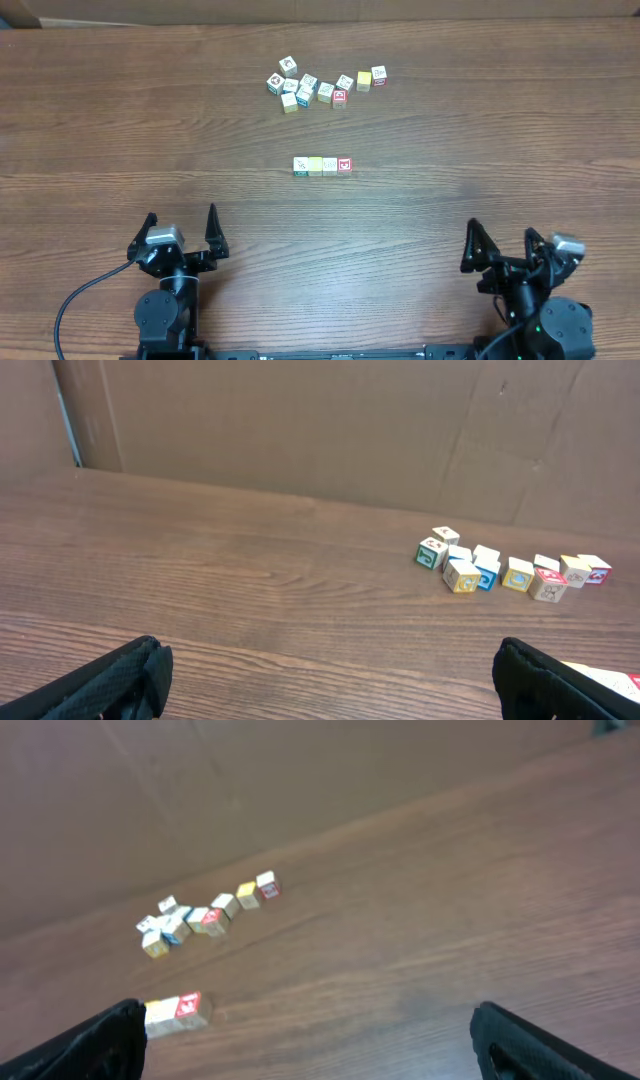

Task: Form a horizontal line

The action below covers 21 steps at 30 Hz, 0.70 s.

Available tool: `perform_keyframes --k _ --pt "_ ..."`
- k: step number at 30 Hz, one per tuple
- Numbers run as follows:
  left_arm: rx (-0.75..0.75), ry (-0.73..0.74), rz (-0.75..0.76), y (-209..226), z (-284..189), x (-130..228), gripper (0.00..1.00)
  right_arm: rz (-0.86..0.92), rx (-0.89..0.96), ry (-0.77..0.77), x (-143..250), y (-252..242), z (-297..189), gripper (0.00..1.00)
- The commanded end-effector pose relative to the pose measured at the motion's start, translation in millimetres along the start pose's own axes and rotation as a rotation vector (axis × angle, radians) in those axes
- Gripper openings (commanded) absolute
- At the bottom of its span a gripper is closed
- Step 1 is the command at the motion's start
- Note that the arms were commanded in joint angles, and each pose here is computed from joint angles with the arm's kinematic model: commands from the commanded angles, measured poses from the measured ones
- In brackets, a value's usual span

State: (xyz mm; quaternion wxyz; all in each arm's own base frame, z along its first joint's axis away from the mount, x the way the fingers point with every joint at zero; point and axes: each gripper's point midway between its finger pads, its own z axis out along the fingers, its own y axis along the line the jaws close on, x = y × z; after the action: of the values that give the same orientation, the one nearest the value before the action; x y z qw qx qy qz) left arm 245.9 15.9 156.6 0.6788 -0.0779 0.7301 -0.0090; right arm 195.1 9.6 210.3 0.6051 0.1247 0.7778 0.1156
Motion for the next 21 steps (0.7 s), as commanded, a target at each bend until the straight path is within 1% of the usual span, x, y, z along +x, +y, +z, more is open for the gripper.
perform_keyframes --k 1,8,17,21 --pt "-0.006 -0.011 0.015 0.7 -0.6 -1.8 1.00 -0.049 -0.065 -0.034 3.7 9.0 12.4 1.00" --pt "-0.006 -0.011 0.015 0.7 -0.6 -1.8 1.00 -0.148 -0.218 -0.226 -15.3 31.2 28.7 1.00" --pt "-0.006 -0.011 0.015 0.7 -0.6 -1.8 1.00 -0.158 -0.265 -0.417 -21.8 30.4 36.8 1.00" --pt "-0.006 -0.011 0.015 0.7 -0.6 -1.8 1.00 -0.151 -0.237 -0.417 -22.0 25.6 38.2 1.00"
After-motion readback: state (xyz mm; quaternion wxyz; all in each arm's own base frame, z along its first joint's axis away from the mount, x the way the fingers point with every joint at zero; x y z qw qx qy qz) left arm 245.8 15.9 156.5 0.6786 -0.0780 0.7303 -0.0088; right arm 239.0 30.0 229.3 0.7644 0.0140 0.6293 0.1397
